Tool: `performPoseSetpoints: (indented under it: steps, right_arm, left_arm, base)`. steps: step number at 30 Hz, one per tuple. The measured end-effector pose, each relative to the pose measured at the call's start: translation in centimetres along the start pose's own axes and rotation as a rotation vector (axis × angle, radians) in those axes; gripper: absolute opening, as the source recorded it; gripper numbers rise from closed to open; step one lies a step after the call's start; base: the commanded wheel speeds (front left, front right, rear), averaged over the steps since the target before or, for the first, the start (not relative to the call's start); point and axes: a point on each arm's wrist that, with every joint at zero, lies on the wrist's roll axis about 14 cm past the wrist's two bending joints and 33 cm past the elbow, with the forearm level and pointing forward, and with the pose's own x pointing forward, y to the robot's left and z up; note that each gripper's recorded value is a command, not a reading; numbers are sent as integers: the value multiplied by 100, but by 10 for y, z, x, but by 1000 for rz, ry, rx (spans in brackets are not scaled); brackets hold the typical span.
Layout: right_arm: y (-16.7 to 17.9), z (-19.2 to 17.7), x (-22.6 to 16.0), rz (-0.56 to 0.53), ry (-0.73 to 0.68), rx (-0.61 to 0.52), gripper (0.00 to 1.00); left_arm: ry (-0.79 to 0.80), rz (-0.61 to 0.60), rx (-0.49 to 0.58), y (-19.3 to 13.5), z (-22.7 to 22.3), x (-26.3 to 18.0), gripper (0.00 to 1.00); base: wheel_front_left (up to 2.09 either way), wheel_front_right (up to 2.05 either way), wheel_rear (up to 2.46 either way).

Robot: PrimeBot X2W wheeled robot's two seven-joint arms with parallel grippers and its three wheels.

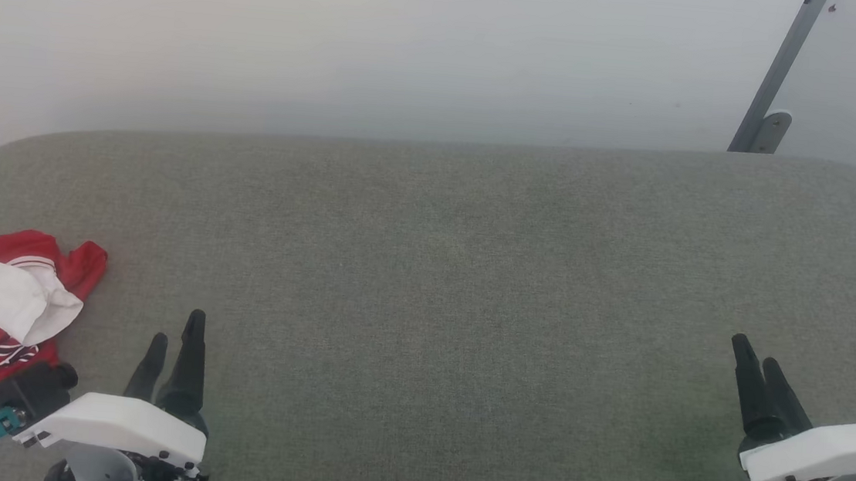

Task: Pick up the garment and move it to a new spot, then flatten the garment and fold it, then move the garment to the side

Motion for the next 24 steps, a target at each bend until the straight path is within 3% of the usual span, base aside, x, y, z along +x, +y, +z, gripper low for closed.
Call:
performPoseSetpoints:
  steps: [24]
  right_arm:
    - [-10, 21, -1, -14, -51, -238, 100]
  left_arm:
    - [-106, -32, 254, -1, 18, -3, 100]
  base:
    - [0, 0, 0]
